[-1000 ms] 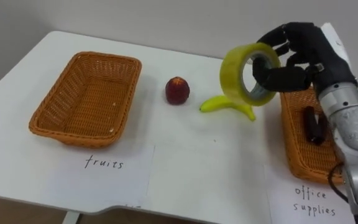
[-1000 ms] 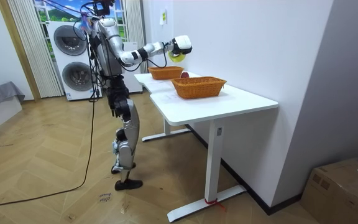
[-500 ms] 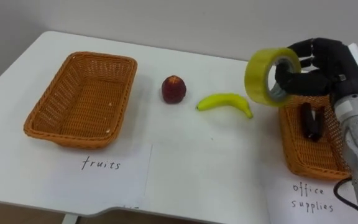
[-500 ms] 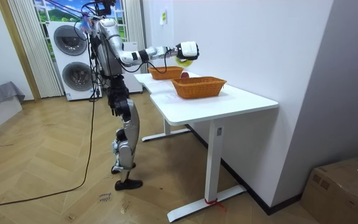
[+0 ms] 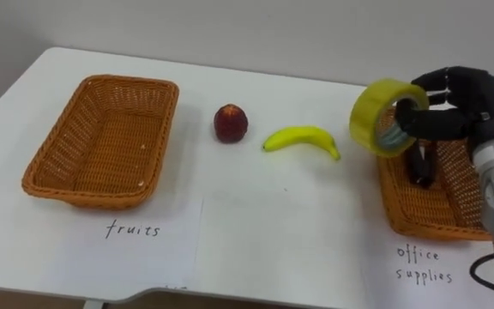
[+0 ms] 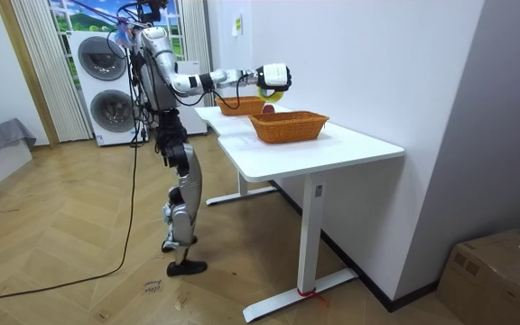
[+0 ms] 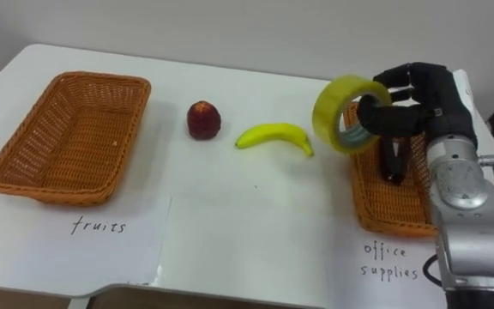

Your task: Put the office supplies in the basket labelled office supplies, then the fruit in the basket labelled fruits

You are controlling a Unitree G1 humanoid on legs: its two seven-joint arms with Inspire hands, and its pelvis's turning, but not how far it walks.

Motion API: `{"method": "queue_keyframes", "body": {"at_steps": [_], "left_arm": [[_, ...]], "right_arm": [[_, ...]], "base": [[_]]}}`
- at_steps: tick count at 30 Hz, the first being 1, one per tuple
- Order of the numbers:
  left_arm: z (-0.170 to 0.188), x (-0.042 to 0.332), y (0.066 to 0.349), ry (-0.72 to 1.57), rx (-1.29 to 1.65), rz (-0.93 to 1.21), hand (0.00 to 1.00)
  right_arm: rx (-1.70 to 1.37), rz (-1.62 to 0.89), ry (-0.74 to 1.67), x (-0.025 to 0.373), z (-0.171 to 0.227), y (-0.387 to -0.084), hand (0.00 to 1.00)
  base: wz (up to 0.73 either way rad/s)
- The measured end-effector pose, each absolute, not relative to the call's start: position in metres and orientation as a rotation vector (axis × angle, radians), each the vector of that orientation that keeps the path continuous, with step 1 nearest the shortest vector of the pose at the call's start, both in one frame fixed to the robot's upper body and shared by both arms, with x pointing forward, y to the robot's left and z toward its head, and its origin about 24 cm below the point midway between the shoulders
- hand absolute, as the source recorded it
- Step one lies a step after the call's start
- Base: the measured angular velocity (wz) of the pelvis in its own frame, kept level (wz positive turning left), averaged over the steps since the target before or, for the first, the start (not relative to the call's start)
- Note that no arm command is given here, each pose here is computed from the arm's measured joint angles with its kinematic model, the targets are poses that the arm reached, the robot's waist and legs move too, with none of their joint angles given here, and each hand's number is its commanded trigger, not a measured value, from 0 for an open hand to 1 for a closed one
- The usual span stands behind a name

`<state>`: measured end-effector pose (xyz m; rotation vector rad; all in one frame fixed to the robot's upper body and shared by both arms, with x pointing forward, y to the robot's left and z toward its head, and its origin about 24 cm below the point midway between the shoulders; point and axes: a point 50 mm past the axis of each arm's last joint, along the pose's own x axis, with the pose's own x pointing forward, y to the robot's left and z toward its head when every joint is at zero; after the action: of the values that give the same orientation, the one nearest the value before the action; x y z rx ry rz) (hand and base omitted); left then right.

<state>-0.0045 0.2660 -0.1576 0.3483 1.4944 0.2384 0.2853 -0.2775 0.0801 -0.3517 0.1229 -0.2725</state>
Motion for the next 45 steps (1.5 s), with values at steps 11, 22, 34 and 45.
{"method": "queue_keyframes", "body": {"at_steps": [11,22,34,45], "left_arm": [[-0.157,-0.002,0.268,1.482,0.349,0.248,0.0],[-0.156,-0.002,0.269,1.48,0.338,0.265,0.0],[-0.156,-0.004,0.27,1.481,0.336,0.289,0.0],[-0.156,-0.005,0.271,1.484,0.338,0.289,0.0]], "right_arm": [[-0.405,-0.364,0.118,0.284,0.095,-0.306,1.0],[-0.4,-0.374,0.178,0.282,0.082,-0.312,1.0],[-0.422,-0.381,0.205,0.278,0.076,-0.315,1.0],[-0.451,-0.371,0.24,0.273,0.069,-0.317,0.0]], "base": [[-0.05],[-0.04],[0.0],[-0.01]]}}
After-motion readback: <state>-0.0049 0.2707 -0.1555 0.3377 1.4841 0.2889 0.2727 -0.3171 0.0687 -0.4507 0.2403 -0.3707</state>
